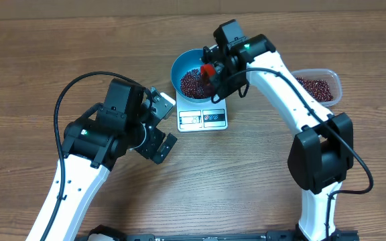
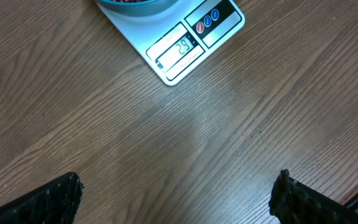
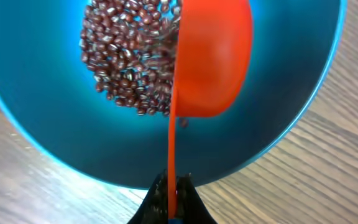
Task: Scoop item into bowl and weigh 150g on scale
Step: 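Tilt the red cup with the right gripper to pour beans into bowl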
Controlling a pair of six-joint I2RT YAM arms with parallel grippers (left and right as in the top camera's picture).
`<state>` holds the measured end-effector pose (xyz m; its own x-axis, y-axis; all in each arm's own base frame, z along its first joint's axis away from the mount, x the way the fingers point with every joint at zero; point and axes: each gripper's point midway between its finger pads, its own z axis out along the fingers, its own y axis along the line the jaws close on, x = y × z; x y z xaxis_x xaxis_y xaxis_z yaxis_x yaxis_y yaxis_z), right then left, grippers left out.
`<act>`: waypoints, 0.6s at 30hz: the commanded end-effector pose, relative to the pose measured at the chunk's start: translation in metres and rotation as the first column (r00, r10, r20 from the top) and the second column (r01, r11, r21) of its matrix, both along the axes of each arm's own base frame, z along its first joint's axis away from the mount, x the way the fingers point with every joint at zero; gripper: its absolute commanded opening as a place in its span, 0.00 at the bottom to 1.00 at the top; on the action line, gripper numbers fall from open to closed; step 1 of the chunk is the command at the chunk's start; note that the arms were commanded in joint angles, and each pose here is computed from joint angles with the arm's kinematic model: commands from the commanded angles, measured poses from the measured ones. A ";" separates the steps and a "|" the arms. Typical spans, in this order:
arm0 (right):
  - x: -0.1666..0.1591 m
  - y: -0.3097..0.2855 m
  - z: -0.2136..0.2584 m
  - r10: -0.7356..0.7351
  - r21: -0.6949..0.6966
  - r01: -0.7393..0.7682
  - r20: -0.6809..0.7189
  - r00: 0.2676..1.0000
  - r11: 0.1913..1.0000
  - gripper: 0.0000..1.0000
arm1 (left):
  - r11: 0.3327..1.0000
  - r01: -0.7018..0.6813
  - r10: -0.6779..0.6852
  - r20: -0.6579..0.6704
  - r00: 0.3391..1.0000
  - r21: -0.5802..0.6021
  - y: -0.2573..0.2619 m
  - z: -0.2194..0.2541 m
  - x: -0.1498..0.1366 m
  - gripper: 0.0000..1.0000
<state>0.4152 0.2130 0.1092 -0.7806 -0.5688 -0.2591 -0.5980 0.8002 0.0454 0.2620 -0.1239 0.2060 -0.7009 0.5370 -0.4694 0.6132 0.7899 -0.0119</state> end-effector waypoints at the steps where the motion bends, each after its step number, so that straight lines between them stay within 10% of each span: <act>1: 0.010 -0.001 0.016 0.004 -0.084 0.005 0.099 0.995 0.996 0.04 | 1.000 0.016 -0.016 0.026 1.000 0.001 0.000 0.008 0.004 1.00; 18: 0.017 -0.004 0.055 0.027 -0.247 0.046 0.287 0.958 0.968 0.04 | 1.000 0.016 -0.016 0.026 1.000 0.001 0.000 0.008 0.004 0.99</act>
